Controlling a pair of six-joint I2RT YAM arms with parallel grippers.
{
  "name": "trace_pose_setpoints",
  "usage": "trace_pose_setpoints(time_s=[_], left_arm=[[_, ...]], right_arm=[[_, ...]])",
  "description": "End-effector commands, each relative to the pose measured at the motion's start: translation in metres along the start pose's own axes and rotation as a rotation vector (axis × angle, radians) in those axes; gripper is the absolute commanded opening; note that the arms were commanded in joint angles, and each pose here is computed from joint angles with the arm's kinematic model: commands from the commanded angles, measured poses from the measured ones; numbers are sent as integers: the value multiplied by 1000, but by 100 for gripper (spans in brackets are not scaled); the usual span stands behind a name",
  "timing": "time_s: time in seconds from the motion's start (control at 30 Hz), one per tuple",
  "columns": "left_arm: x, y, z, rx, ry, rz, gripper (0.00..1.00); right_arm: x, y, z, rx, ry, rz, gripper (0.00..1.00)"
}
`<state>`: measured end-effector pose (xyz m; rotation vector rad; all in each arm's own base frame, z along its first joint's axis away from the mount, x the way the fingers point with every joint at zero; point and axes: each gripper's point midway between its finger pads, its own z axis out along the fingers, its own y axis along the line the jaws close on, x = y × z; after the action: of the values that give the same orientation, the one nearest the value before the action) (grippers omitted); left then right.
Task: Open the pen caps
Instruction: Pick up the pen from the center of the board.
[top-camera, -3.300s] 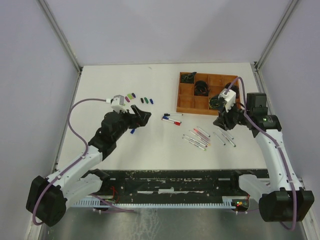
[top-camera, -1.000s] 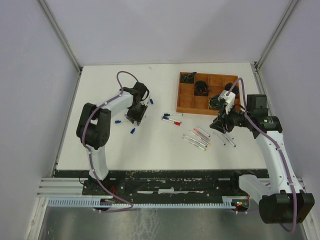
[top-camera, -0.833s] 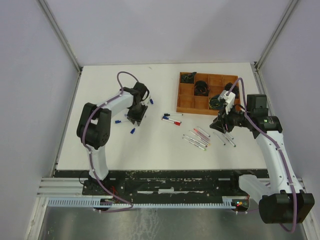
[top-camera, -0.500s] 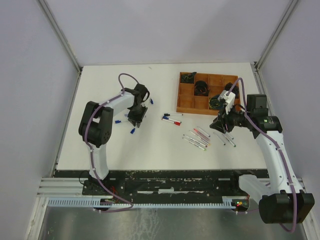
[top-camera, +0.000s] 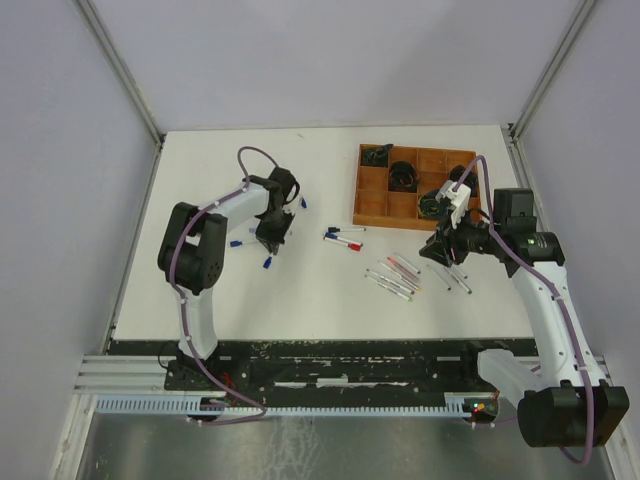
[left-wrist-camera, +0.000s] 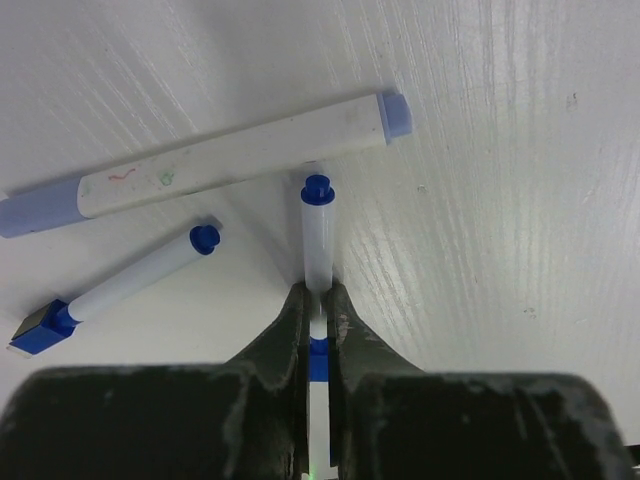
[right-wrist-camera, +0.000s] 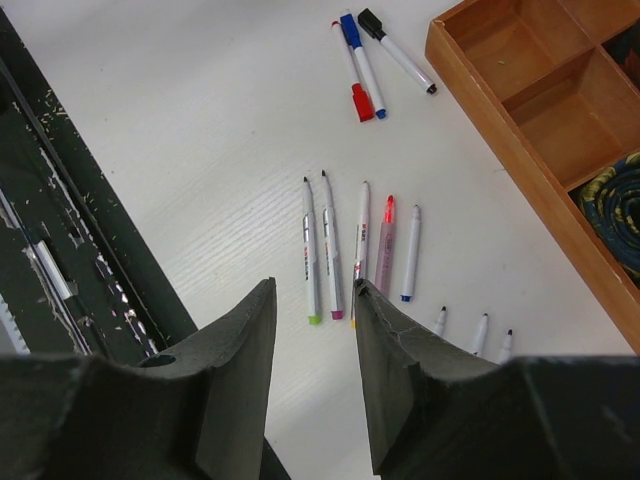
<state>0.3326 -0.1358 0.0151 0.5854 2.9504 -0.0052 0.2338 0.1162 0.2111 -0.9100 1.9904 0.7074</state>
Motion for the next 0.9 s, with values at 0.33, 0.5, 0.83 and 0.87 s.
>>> trace_pose_setpoints(time_s=[0.33, 0.5, 0.83, 0.87], left_arm=[[-24, -22, -67, 148, -187, 12, 3], [-23, -53, -93, 319, -279, 13, 3], [7, -175, -135, 786, -368, 177, 3], [11, -187, -136, 814, -366, 197, 3]], right_arm=[[-6, 12, 3, -51, -24, -51, 45], [-6, 26, 7, -123, -48, -124, 46], [29, 86, 11, -371, -215, -735, 64], [31, 91, 9, -383, -234, -805, 65]])
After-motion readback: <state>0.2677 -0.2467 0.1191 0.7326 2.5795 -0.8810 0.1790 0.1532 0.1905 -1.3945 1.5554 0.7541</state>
